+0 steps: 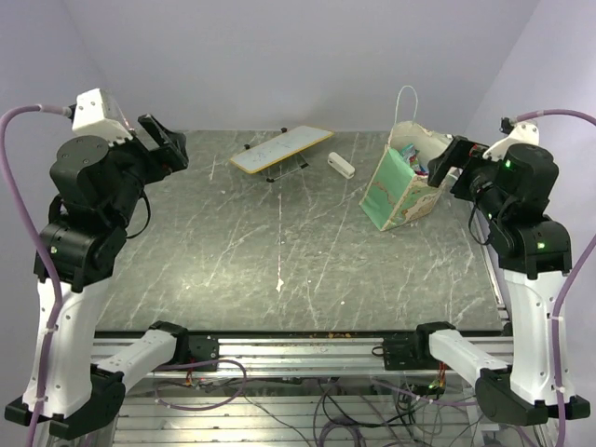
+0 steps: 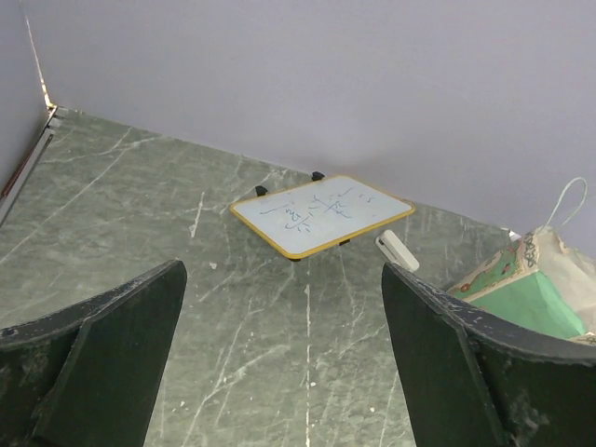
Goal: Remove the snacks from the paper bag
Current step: Adjust the paper bag at the center of the board.
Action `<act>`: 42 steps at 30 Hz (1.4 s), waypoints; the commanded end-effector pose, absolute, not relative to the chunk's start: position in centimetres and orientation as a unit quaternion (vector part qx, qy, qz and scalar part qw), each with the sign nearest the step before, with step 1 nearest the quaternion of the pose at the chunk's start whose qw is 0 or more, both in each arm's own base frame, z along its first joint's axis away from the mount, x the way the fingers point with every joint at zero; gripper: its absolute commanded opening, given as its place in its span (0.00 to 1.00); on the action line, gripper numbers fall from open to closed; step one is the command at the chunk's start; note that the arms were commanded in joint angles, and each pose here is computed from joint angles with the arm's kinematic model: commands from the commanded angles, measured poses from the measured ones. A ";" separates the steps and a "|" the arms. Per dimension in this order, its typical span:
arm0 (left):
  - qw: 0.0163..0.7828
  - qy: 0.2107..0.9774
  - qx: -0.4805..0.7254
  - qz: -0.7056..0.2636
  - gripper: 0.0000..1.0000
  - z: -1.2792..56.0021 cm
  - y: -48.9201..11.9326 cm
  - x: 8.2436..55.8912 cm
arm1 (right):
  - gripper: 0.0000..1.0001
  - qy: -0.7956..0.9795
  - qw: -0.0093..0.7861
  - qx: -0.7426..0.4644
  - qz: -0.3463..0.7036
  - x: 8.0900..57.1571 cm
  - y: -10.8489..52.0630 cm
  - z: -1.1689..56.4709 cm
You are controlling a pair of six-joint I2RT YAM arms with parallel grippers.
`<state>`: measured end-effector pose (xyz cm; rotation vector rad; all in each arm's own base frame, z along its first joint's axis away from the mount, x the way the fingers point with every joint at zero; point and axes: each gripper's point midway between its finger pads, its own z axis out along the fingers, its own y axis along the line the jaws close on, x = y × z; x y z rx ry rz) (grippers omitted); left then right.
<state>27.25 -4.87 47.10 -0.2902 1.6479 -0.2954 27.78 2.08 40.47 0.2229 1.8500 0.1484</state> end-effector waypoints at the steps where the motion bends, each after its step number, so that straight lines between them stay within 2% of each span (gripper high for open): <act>1: 0.665 0.718 -0.151 -0.141 0.96 47.6 -4.2 26.0 | 1.00 0.800 0.588 0.113 0.042 26.3 1.0 40.9; 12: 0.668 0.698 -0.200 -0.164 0.94 47.4 -3.1 24.1 | 1.00 0.834 0.530 0.151 -0.016 25.8 -1.0 38.7; 20: 0.637 0.721 -0.203 -0.182 0.94 45.3 -4.4 25.5 | 1.00 0.851 0.487 0.192 -0.042 28.5 -1.7 36.1; 28: 0.594 0.753 -0.197 -0.204 0.93 42.3 -6.4 28.3 | 1.00 0.857 0.464 0.220 -0.044 33.6 -1.4 33.8; 37: 0.567 0.784 -0.145 -0.206 0.93 41.5 -8.5 31.3 | 1.00 0.836 0.504 0.217 0.003 42.4 -0.3 35.8; 42: 0.576 0.786 -0.107 -0.196 0.93 42.4 -8.9 32.3 | 1.00 0.826 0.531 0.177 0.075 48.4 2.3 36.6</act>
